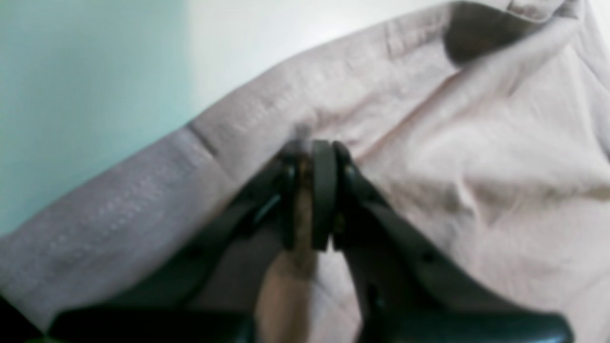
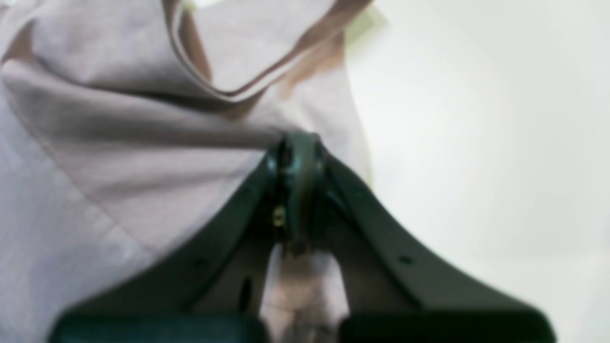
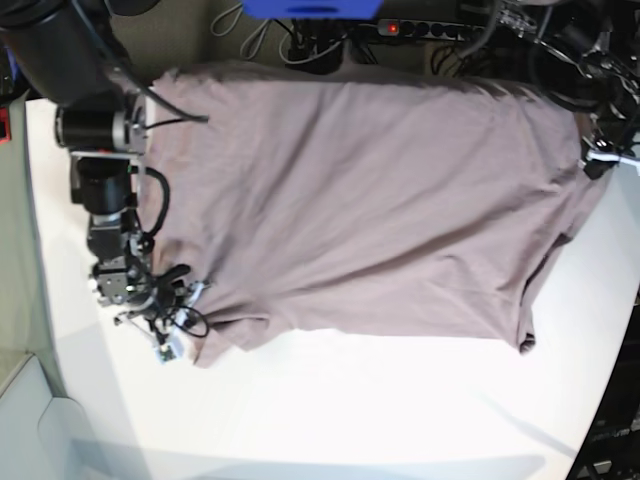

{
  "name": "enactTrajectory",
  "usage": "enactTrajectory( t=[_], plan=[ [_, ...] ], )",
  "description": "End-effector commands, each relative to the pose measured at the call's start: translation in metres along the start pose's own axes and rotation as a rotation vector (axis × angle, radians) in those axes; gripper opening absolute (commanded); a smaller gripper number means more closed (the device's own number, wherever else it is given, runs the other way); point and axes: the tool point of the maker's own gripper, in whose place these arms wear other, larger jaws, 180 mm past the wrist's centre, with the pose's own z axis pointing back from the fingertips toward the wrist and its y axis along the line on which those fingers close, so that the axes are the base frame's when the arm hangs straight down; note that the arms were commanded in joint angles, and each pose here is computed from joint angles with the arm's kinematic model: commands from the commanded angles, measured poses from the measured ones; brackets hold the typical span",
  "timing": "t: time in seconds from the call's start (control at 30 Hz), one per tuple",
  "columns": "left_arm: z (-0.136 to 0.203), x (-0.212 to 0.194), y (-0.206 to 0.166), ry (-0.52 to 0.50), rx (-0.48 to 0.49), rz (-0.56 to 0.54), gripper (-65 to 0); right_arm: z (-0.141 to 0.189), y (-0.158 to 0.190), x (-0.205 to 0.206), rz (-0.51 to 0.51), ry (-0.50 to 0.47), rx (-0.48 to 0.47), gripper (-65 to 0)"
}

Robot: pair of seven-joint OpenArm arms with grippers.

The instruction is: Layout the t-shirt on the table in an organized manner, then fold the t-shirt properly

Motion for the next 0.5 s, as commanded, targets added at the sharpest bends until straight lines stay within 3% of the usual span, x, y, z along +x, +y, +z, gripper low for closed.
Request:
enactTrajectory(
  t=[0.0,0.27,0.47],
  plan=[
    [0.008,-0.028,0.017,0.132,0.064,-0.035,-60.0,0.004,-0.019,0.005,0.021,0.024,-0.049,-65.0],
    [0.025,-0.033,0.019,0.178,0.052,-0.032,-60.0,0.008,-0.034,0.027,0.034,-0.034,-0.074,-65.0],
    [0.058,0.036,-0.018,0.020,-0.007,-0.154,-60.0,0.004,-0.023,0.029,0.028,-0.040,-0.055,-65.0]
  ],
)
